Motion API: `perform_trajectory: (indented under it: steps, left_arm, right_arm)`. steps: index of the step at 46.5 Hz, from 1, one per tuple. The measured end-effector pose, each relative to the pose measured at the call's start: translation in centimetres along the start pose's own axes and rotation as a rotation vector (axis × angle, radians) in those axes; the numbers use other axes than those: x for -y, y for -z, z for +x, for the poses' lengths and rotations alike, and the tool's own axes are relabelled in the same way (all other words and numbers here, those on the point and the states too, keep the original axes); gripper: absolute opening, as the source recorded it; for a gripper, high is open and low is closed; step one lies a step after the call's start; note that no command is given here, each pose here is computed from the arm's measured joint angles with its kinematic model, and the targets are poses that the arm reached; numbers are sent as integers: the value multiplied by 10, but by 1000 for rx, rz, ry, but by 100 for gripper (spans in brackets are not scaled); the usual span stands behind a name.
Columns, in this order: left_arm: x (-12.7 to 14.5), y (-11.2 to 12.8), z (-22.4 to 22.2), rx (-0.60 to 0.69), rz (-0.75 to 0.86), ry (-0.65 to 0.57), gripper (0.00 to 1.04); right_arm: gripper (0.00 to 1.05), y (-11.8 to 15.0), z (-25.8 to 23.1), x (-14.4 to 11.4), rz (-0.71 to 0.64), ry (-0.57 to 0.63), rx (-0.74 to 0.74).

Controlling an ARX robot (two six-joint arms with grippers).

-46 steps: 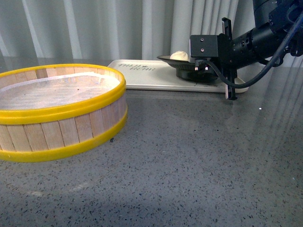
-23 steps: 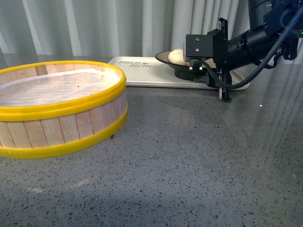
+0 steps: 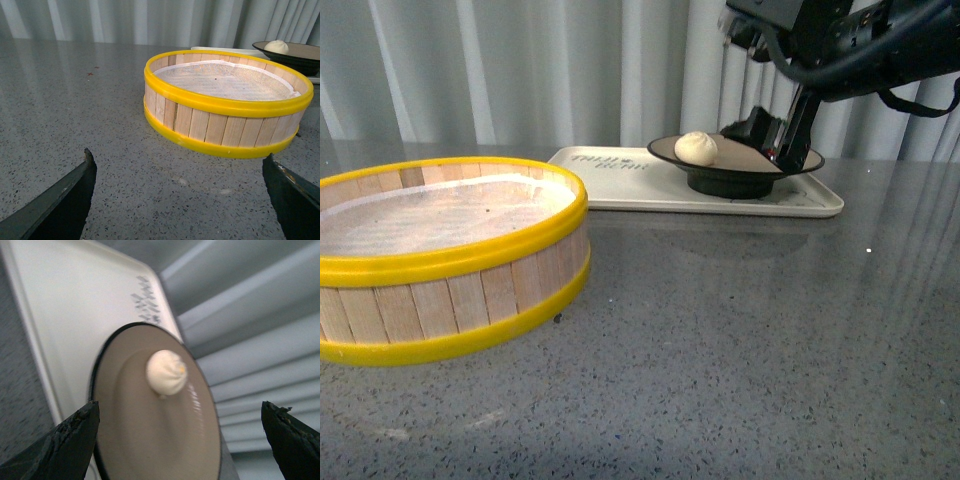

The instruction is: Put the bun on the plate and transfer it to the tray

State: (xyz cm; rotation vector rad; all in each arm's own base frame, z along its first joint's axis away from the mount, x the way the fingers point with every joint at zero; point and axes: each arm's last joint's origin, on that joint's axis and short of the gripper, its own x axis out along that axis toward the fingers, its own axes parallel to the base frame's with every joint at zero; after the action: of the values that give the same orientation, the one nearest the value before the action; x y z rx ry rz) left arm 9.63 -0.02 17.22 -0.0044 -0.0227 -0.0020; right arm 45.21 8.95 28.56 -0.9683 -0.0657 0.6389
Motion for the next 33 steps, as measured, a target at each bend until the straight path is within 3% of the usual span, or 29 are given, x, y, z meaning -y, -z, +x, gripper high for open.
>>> perform_trajectory:
  steps: [6, 10, 18, 20, 22, 26, 33]
  left_arm:
    - [0, 0, 0, 0, 0, 0, 98]
    - [0, 0, 0, 0, 0, 0, 98]
    - [0, 0, 0, 0, 0, 0, 98]
    - [0, 0, 0, 0, 0, 0, 98]
    - [0, 0, 0, 0, 0, 0, 98]
    - [0, 0, 0, 0, 0, -1, 98]
    - [0, 0, 0, 0, 0, 0, 98]
  right_arm:
    - [96, -13, -30, 21, 230, 276, -79]
    - [96, -14, -42, 30, 351, 394, -144]
    - [96, -8, -45, 31, 433, 417, -153]
    - [91, -5, -46, 27, 501, 485, -168]
    - [80, -1, -55, 15, 654, 590, -148]
    - [64, 4, -79, -11, 823, 620, -82]
    - [30, 20, -131, -58, 931, 654, -58]
